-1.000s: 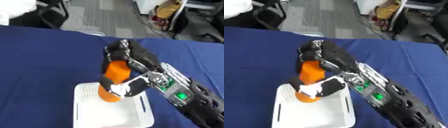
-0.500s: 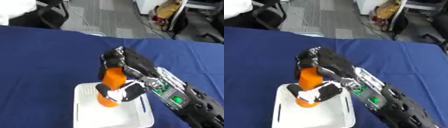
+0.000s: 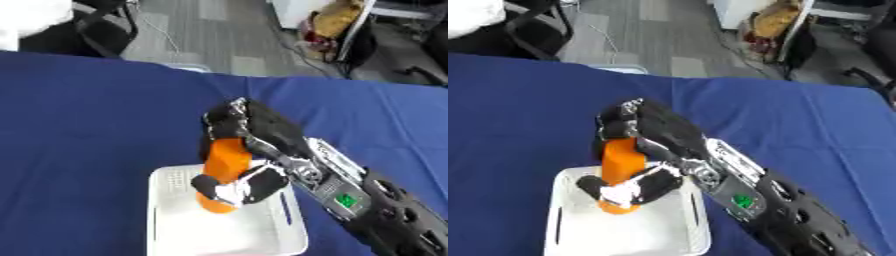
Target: Pick up objects on the table and place them in the box.
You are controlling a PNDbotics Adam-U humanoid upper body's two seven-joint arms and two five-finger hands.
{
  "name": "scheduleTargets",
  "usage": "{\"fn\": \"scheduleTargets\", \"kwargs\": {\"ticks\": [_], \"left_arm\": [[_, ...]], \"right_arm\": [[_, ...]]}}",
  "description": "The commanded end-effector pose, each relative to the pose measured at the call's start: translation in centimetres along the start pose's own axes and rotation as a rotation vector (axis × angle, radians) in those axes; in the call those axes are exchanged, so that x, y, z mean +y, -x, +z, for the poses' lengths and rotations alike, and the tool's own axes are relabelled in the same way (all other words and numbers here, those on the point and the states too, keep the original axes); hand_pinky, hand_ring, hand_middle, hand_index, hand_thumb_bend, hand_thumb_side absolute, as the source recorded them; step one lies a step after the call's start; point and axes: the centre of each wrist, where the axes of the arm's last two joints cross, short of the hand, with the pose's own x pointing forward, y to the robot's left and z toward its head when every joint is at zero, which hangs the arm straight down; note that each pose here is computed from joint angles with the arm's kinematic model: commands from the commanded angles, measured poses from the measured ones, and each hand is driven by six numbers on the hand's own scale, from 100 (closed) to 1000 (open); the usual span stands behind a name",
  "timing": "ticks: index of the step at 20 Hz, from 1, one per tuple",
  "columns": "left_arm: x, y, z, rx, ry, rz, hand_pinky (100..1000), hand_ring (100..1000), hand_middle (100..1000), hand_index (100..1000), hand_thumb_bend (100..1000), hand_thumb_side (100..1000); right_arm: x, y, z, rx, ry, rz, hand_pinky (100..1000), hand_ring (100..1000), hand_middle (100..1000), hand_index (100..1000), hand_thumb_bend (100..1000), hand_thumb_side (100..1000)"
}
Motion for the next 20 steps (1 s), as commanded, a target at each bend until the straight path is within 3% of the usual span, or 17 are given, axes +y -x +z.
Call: {"fn": "scheduleTargets", "kwargs": {"ticks": [1,3,6,7,10,13,20], "left_arm": [[0.3,-0.4,-0.6,-0.031,0.008,-0.015,901,803,879,858,169,929],[0.3,-0.4,-0.6,-0.031,0.008,-0.015,901,804,879,858,169,929],[0.3,-0.4,-0.6,-0.03,0.008,-0.016,900,804,879,858,169,929],[0.3,-0.4,-0.6,-0.03,0.008,-0.016,900,804,879,858,169,929],[0.3,-0.4,-0.6,-0.029,0.009,-0.017,900,804,879,858,169,929],[0.3,-0.4,-0.6,-0.029,0.008,-0.017,900,804,879,858,169,928],[0.3,-0.4,-0.5,-0.026,0.008,-0.019,900,804,879,858,169,927]], "right_arm": [[-0.4,0.2,0.0,-0.025,0.039,0.011,100,106,258,356,343,814],[-0.3,0.2,0.1,-0.039,0.047,0.008,100,209,383,454,382,866],[0.0,0.4,0.2,-0.052,0.044,0.004,100,302,469,538,425,926],[0.1,0.5,0.2,-0.056,0.04,0.004,100,406,559,639,492,1000],[0.4,0.6,0.3,-0.063,0.015,0.004,236,484,640,721,528,1000],[0.6,0.8,0.5,-0.065,-0.012,0.005,348,537,711,780,541,1000],[0.6,1.0,0.7,-0.049,-0.018,0.003,371,548,733,787,497,1000]]}}
